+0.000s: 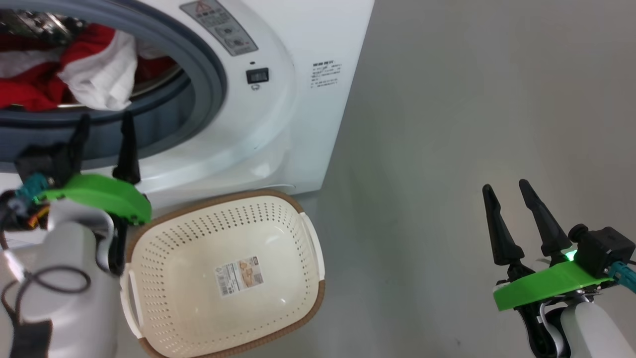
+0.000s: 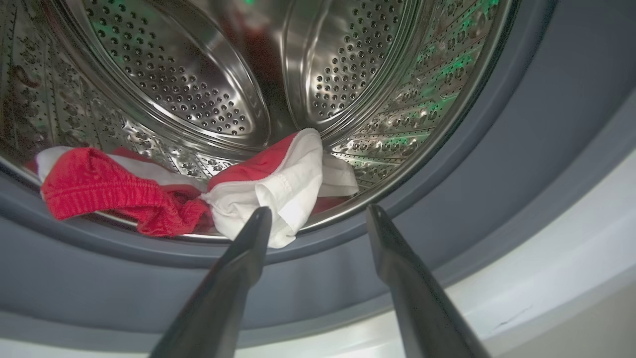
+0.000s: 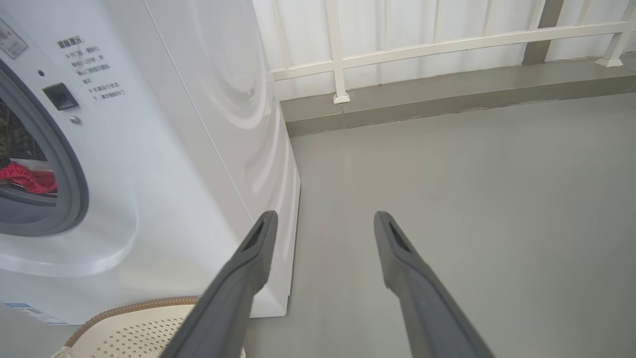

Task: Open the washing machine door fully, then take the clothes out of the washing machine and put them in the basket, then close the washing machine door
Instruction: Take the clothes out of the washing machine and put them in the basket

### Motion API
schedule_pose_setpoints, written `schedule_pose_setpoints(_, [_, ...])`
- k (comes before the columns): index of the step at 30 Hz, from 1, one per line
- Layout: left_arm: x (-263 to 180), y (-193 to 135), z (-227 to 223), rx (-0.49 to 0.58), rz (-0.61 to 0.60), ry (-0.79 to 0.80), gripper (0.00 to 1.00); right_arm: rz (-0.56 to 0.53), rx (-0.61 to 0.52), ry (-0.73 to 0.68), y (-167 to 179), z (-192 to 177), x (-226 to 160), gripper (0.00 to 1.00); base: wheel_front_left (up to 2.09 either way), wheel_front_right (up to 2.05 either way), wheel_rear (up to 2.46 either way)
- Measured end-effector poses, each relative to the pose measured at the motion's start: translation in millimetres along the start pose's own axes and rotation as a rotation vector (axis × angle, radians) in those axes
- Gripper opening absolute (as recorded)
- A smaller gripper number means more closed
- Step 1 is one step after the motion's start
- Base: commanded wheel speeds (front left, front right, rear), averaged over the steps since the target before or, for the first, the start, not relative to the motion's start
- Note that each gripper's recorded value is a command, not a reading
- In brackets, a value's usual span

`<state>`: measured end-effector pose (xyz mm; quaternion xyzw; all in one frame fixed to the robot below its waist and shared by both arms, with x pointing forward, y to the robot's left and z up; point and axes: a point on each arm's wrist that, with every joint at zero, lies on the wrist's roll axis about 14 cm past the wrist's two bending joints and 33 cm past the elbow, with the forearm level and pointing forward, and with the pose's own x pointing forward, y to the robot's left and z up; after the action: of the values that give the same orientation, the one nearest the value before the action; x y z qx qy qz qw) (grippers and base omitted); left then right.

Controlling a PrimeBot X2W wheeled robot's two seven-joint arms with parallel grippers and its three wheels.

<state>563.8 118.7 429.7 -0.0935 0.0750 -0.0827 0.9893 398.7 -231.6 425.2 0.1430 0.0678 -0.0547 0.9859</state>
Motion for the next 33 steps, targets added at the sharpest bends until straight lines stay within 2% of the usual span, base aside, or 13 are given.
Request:
schedule_pose_setpoints(9, [57, 9, -2, 0.006, 0.039, 0.058, 1.00, -0.038, 0.011, 0.021, -9, -11, 12, 1.00, 0.00, 0.00, 0.00])
schedule_pose_setpoints(17, [87, 17, -17, 0.042, 0.058, 0.135, 1.00, -0.060, 0.000, 0.030, -16, -16, 20, 1.00, 0.00, 0.00, 0.00])
schedule_pose_setpoints(20, [94, 19, -24, 0.081, 0.060, 0.170, 1.00, -0.075, -0.003, 0.042, -21, -20, 19, 1.00, 0.00, 0.00, 0.00])
schedule_pose_setpoints(33, [99, 32, -57, 0.129, 0.116, 0.342, 1.00, -0.098, -0.015, 0.023, -29, -13, 23, 1.00, 0.00, 0.00, 0.00])
